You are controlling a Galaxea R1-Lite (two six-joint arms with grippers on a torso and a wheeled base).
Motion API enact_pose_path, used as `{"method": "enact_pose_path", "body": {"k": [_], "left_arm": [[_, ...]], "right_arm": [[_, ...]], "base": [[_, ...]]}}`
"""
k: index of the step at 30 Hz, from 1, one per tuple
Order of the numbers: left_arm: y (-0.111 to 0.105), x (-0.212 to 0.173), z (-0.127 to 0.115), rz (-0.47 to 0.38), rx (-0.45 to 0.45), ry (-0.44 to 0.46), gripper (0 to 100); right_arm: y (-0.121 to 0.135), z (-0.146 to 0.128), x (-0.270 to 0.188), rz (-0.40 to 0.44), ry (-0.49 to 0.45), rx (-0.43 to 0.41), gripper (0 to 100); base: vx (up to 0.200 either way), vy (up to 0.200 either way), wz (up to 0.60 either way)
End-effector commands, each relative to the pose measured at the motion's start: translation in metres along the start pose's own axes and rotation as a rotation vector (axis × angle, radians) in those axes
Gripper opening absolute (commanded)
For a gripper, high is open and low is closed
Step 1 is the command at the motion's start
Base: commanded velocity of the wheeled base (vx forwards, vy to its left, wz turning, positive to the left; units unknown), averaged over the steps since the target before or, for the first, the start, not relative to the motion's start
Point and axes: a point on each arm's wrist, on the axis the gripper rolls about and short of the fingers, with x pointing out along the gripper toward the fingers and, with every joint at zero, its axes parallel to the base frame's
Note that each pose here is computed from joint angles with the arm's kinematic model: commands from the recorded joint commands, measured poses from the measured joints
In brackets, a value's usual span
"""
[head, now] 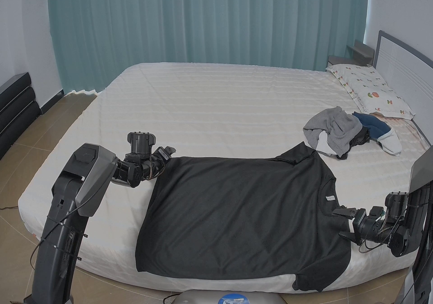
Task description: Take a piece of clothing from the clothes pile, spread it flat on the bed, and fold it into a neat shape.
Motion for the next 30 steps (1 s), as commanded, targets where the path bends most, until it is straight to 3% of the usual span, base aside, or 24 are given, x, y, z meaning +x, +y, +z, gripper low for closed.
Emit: {"method": "enact_pose_path", "body": {"k": [1,10,18,30], "left_arm": [[0.002,0.005,-0.002,0.001,0.001,-0.006,0],[0.002,0.006,-0.001,-0.002,-0.001,-0.016,0],[0.004,0.009,0.019,0.022,-0.061,-0.144,0],[0.007,0.01,0.027,-0.003,-0.066,-0.204,0]], "right_arm": [[0.001,0.0,0.0,0.007,-0.005,-0.005,100],[0.001,0.0,0.0,0.007,-0.005,-0.005,100],[0.0,0.0,0.0,0.006,-0.004,-0.004,100],[0.0,0.0,0.0,0.005,-0.003,-0.003,100]], "base": [[0.0,0.0,0.0],[0.0,0.0,0.0],[0.0,0.0,0.0],[0.0,0.0,0.0]]}}
